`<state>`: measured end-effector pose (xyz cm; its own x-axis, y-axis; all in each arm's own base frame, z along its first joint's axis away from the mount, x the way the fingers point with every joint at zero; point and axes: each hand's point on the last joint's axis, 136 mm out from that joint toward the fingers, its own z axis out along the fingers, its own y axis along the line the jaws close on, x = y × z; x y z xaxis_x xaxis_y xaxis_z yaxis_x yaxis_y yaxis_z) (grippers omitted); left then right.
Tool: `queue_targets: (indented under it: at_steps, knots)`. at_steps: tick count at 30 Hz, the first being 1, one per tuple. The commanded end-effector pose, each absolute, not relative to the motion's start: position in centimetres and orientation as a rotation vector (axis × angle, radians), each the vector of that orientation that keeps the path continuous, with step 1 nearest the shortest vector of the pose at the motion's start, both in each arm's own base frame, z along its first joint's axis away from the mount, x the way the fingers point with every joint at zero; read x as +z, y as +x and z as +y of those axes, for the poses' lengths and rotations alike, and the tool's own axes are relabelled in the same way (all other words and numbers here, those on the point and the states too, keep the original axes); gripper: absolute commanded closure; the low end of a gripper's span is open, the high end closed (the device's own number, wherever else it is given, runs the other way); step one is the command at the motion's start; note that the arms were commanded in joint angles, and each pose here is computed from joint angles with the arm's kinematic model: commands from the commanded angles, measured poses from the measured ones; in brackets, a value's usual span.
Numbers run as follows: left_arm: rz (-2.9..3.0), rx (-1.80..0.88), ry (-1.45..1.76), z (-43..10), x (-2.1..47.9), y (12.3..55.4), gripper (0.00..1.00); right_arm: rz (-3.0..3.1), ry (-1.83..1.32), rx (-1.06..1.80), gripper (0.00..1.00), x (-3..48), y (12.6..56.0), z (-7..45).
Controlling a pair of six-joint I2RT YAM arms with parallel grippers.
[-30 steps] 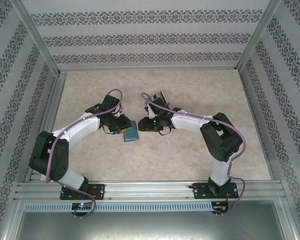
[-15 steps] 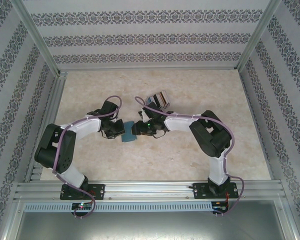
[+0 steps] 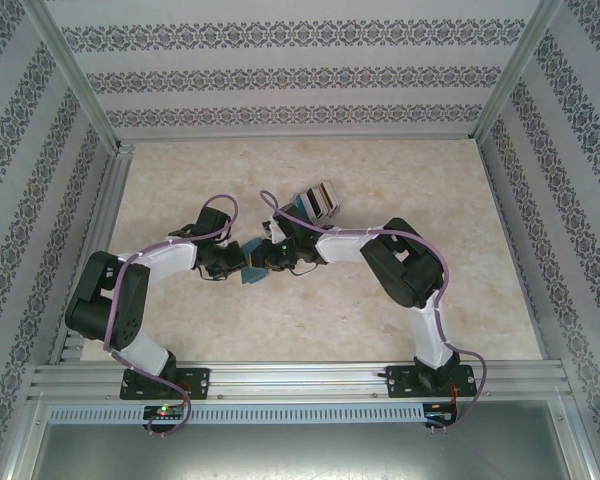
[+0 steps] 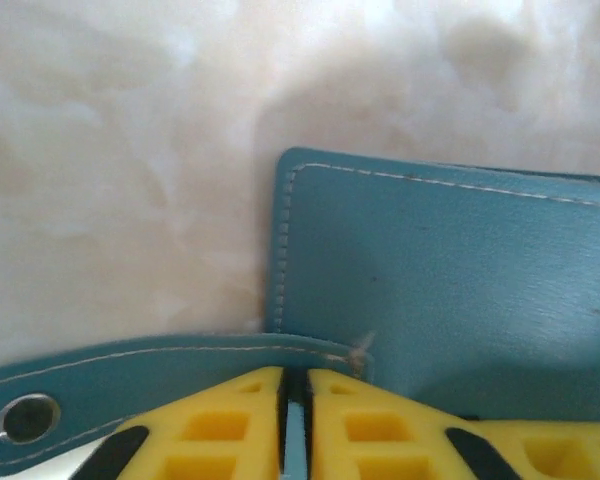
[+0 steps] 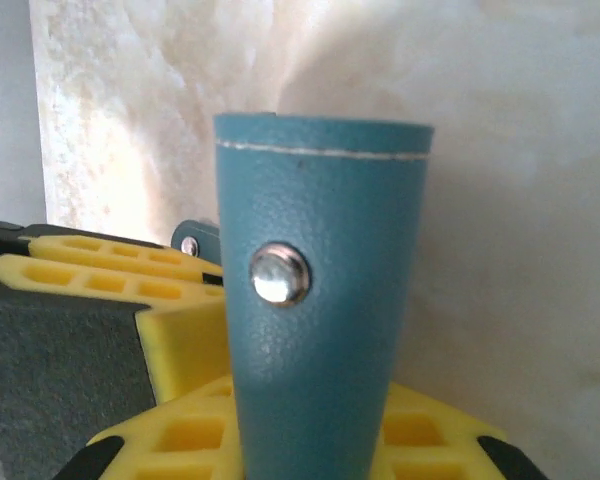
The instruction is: Put the credit cards into the card holder
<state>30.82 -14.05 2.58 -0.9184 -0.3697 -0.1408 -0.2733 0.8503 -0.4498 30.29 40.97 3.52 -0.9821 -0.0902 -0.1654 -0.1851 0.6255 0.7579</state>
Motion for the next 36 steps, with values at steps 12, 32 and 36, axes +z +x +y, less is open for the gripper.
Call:
queue_targets:
  at_steps: [12, 32, 36]
  knots:
    - [2.778, -0.577, -0.496, -12.6, 5.5, 30.2, 0.72, 2.762, -0.465, -0.16, 0.83, 11.3, 28.8, 18.9]
    - [2.771, -0.622, -0.492, -12.0, 5.5, 29.1, 0.73, 2.728, -0.776, -0.686, 0.62, 3.7, 29.4, 25.9]
    - [2.76, -0.618, -0.502, -11.5, 5.9, 28.8, 0.73, 2.734, -0.775, -0.599, 0.49, 3.7, 28.7, 27.6]
